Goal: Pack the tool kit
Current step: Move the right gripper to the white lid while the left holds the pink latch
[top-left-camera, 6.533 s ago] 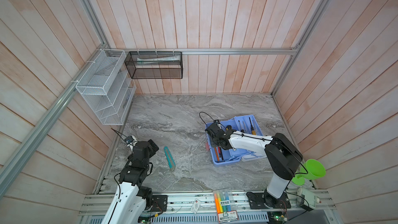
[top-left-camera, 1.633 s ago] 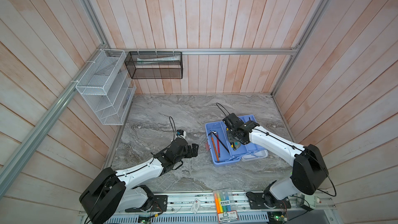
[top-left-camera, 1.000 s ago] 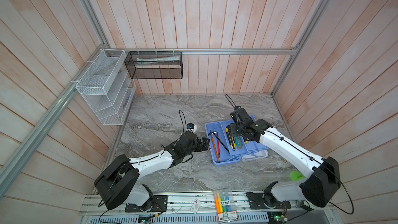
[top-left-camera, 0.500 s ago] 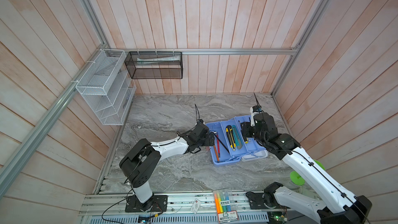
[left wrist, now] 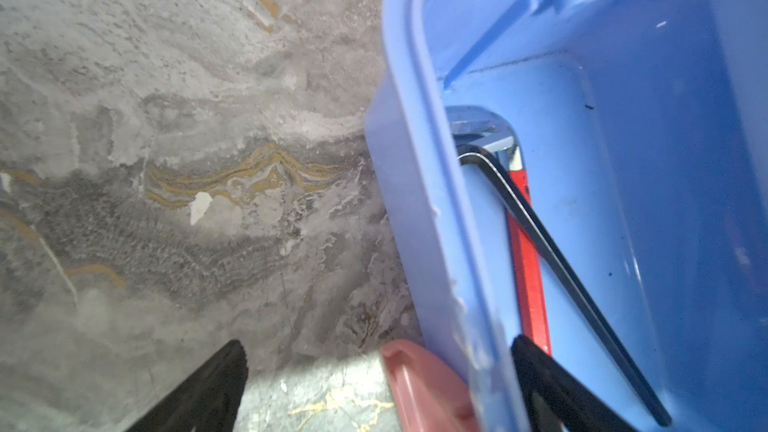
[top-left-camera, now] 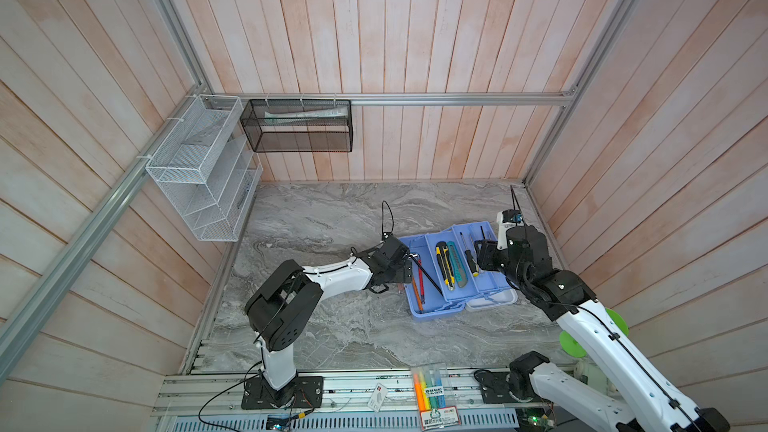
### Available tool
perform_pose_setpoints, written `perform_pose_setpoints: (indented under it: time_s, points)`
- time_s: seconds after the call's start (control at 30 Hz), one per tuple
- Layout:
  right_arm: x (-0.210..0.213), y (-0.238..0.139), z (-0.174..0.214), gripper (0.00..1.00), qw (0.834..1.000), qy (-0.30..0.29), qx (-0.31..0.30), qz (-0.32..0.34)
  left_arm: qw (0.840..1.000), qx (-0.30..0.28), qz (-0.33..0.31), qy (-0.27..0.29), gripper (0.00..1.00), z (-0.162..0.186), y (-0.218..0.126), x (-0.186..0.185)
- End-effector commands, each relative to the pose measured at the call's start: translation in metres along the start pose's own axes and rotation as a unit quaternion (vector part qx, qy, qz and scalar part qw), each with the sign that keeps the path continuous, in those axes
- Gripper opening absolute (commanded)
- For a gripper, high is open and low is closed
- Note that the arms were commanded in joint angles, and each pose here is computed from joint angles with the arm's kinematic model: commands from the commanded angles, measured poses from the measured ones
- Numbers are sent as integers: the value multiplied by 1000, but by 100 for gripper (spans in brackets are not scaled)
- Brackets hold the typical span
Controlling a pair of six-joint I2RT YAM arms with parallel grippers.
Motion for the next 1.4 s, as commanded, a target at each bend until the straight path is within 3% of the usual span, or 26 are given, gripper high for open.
perform_pose_setpoints:
  time_s: [0.0,0.47,0.6,0.87,1.0,1.1,1.2,1.3,1.37]
  points:
    - [-2,2,2,50,1000,4,3,-8,998,21,-63,-18,100,13,2,43]
    - [-15,7,4,50,1000,22,7,-13,995,5,-93,-29,100,16,-16,71]
    - [-19,14,9,50,999,36,16,-29,995,-29,-87,-24,100,2,-32,70]
    - [-29,36,22,54,996,64,43,-44,993,-114,-16,-6,100,-46,-82,50]
    - [-41,49,28,58,996,67,63,-7,988,-149,-32,-15,100,-48,-99,67]
    - [-60,46,23,59,995,82,54,17,988,-145,-38,-35,100,-38,-96,88]
    - [-81,47,25,50,993,108,52,20,990,-140,-17,-18,95,-25,-87,90]
    - [-98,57,39,34,988,140,69,18,991,-129,17,-10,80,-18,-79,84]
    - [-102,67,47,30,983,165,78,2,991,-129,28,-13,71,-17,-75,83]
Point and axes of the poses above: each gripper's point midway between its finger pads, its own y axis out along the fingers, its own x axis along the line the jaws close on, z = x × y, the point moved 5 cm from there along -y, back along the fingers, and after that the axes turned 4 degrees about -y, right-handed, at the moved point
